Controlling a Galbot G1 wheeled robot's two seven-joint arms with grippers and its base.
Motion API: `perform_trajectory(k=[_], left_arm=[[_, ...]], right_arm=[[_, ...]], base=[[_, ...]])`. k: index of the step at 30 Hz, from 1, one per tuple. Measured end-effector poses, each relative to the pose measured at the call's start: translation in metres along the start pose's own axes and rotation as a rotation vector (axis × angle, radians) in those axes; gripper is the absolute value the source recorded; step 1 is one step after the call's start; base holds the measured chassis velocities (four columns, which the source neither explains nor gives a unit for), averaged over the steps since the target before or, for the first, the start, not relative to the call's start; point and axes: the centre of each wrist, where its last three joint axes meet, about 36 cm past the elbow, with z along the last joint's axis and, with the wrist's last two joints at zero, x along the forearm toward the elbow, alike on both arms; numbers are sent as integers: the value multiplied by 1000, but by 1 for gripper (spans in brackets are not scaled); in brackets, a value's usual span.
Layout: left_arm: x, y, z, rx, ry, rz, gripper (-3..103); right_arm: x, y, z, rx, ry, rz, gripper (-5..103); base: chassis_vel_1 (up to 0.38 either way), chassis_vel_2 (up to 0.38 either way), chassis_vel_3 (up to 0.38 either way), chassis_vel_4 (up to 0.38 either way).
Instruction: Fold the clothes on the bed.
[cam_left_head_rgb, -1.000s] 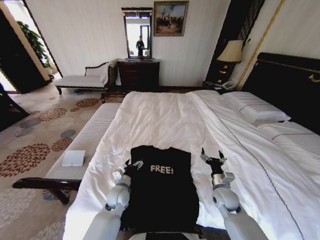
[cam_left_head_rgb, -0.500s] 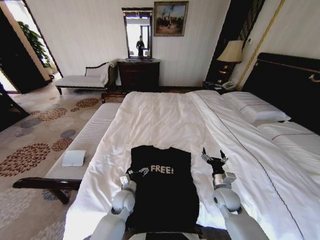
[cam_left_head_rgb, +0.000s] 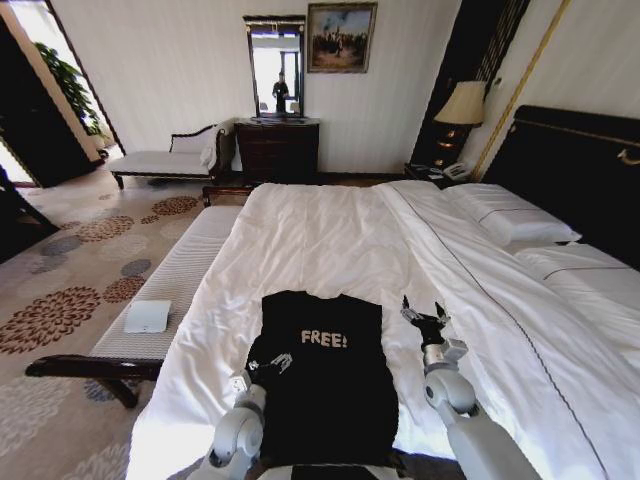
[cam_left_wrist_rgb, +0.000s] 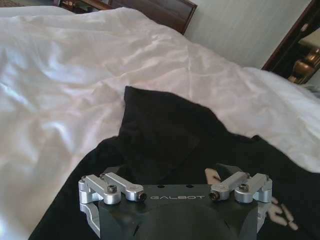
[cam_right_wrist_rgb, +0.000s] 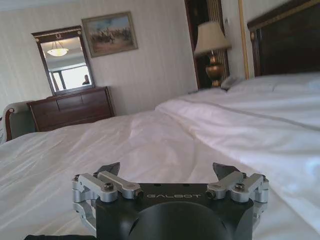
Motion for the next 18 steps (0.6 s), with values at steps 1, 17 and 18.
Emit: perform_trajectory(k=[1,17,18], left_arm=[[1,-1,-5,14,-14,6,100],[13,29,-54,102,-180,-113,100],[13,29,-54,102,-180,-113,100]], right_arm=[[-5,-10,1,-40,26,-9,100],[-78,-23,64,-135,148,-379,100],[-78,-23,64,-135,148,-379,100]], base=[[0,0,0,0],[0,0,0,0],[0,0,0,0]])
